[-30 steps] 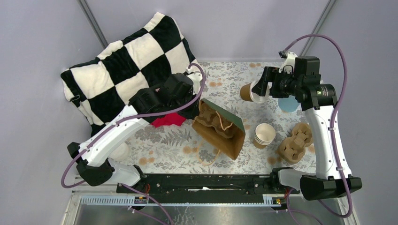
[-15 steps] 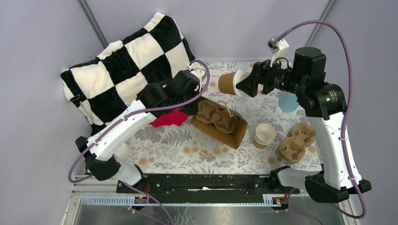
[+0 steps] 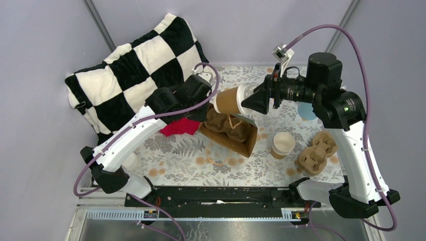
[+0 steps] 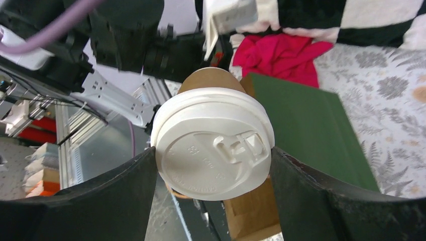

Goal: Pack the takeout coffee

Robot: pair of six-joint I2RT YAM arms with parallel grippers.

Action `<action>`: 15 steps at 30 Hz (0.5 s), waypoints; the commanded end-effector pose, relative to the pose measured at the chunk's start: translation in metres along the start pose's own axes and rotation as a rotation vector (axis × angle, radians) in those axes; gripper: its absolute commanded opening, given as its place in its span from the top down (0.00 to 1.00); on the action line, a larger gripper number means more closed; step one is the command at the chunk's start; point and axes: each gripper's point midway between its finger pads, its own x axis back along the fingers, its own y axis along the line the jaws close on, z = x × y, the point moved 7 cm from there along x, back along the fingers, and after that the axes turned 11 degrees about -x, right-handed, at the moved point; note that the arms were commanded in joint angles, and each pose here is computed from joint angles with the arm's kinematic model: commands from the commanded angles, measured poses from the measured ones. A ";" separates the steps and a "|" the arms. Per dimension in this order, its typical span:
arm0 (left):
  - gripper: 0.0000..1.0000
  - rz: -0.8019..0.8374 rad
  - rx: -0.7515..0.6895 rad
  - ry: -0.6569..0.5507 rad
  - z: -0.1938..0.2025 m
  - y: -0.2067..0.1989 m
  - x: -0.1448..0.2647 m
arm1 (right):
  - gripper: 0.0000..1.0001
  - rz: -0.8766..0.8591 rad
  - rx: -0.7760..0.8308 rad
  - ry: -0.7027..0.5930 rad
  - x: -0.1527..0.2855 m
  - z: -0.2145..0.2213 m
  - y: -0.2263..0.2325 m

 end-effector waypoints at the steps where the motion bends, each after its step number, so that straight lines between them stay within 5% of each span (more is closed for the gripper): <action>1: 1.00 0.015 0.095 -0.089 -0.020 0.009 0.012 | 0.23 -0.069 0.001 0.042 0.004 0.015 0.012; 15: 1.00 0.024 0.170 -0.062 -0.037 0.024 0.007 | 0.25 -0.093 0.010 0.202 -0.010 0.043 0.027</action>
